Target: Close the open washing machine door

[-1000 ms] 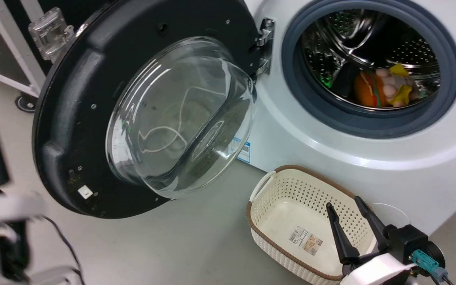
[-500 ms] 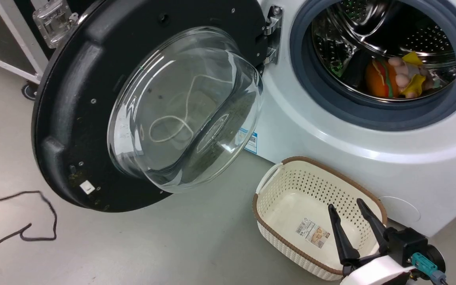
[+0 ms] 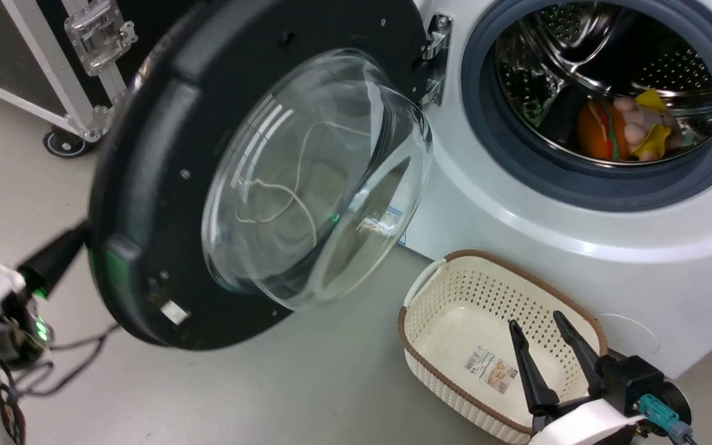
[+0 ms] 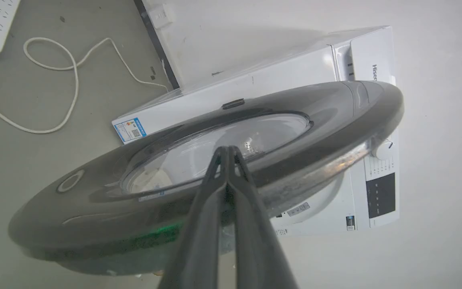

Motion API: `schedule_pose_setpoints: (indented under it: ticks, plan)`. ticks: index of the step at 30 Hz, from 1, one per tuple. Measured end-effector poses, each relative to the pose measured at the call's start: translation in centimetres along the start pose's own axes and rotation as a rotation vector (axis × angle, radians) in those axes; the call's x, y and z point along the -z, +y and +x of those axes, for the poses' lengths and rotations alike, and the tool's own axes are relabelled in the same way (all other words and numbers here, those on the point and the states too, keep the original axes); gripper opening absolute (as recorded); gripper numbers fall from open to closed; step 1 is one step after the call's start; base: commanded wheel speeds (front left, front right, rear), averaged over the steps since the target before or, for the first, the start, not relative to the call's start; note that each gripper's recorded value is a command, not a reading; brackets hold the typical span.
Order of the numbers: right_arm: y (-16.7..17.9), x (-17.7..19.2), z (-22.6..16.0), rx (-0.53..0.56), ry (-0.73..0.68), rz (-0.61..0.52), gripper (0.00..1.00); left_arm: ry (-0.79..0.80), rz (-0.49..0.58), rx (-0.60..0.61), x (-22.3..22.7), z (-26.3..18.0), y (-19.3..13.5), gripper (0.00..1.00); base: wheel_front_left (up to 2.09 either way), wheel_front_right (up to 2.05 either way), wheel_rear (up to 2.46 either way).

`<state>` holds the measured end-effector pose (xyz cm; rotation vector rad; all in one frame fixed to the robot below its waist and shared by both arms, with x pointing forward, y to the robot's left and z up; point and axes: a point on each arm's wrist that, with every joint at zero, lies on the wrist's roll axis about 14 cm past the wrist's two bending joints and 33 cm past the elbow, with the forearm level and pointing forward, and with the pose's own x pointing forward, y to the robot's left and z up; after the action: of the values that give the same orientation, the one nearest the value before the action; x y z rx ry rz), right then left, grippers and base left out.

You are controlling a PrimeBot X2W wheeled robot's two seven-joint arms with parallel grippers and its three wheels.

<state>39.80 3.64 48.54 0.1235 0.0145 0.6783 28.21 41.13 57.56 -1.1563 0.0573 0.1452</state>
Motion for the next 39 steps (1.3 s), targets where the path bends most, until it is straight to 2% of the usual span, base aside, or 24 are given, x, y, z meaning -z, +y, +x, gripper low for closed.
schedule_pose_setpoints:
  ticks: [10,24,30,39]
  plan:
    - [-2.1,-2.1,-1.4,0.079,-0.050,-0.022,1.00,0.210,-0.073,0.112,6.9,-0.7,-0.8,0.00,0.00,0.00,0.00]
    - [-10.0,-4.6,-7.9,0.368,-0.113,-0.085,1.00,0.608,-0.244,0.253,23.0,0.6,-3.8,0.00,0.00,0.00,0.00]
    - [-12.4,-4.8,-11.4,0.479,-0.116,-0.103,1.00,0.705,-0.356,0.331,27.8,2.3,-7.0,0.00,0.00,0.00,0.00]
    - [-16.1,-4.3,-17.7,0.677,-0.096,-0.108,1.00,0.882,-0.420,0.391,35.7,5.0,-11.8,0.00,0.00,0.00,0.00]
